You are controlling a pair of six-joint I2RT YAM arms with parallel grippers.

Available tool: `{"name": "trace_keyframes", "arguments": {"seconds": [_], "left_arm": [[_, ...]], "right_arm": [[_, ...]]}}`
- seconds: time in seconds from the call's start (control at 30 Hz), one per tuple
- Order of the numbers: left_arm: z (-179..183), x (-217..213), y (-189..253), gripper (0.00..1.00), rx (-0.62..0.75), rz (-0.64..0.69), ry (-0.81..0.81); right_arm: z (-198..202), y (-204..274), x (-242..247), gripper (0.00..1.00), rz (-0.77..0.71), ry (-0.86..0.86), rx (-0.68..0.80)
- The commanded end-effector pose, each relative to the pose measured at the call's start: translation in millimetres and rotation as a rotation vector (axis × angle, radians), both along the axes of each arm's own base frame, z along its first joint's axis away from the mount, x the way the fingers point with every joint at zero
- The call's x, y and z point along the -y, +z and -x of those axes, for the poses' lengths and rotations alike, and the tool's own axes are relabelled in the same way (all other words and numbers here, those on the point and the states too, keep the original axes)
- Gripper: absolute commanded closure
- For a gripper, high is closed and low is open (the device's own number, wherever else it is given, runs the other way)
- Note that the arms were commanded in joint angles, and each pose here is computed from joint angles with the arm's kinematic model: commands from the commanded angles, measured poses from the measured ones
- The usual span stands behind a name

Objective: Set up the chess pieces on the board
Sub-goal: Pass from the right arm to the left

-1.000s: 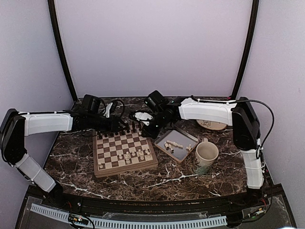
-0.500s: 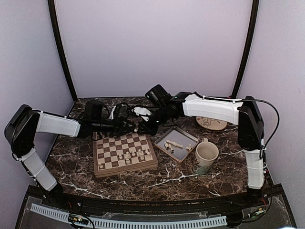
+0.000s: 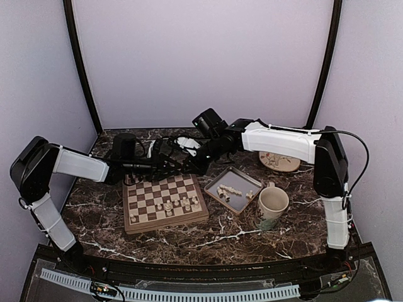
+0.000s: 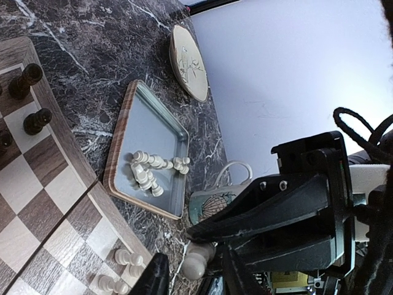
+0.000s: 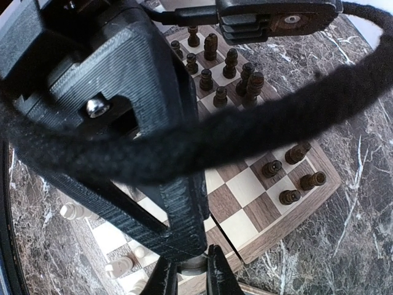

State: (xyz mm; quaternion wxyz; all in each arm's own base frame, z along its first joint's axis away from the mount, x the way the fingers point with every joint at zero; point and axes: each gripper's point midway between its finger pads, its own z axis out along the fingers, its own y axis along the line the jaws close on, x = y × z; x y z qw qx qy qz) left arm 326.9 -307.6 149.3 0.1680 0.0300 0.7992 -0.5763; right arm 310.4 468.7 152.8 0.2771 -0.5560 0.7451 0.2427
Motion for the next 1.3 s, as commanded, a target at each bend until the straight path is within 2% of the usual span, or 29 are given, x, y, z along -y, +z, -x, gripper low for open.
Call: {"name": "trace_keyframes", "arguments": {"seconds": [0.0, 0.5, 0.9, 1.1, 1.17, 1.27], "left_arm": [[5.4, 1.8, 8.2, 0.71, 0.017, 0.046, -0.031], [6.0, 6.9, 12.8, 0.8, 0.007, 0.107, -0.053], [7.4, 7.4, 15.0, 0.94, 0.026, 0.113, -0.065], [8.4, -0.3, 14.2, 0.94, 0.087, -0.014, -0.06], [6.6, -9.3, 15.6, 0.94, 0.144, -0.11, -0.041], [3.0, -30.1, 15.6, 0.94, 0.223, -0.296, 0.008]], "right_arm": [[-9.0, 3.1, -5.7, 0.94, -0.022, -0.018, -0.002], [-5.2, 1.6, -6.4, 0.93, -0.028, -0.009, -0.023], [-5.5, 4.2, -4.4, 0.89, -0.03, -0.01, -0.024], [-8.2, 22.5, 14.0, 0.71, -0.06, -0.013, -0.048], [-9.9, 30.4, 26.7, 0.65, -0.082, -0.017, -0.061], [-16.1, 39.7, 49.1, 0.64, -0.115, -0.034, -0.096]]}}
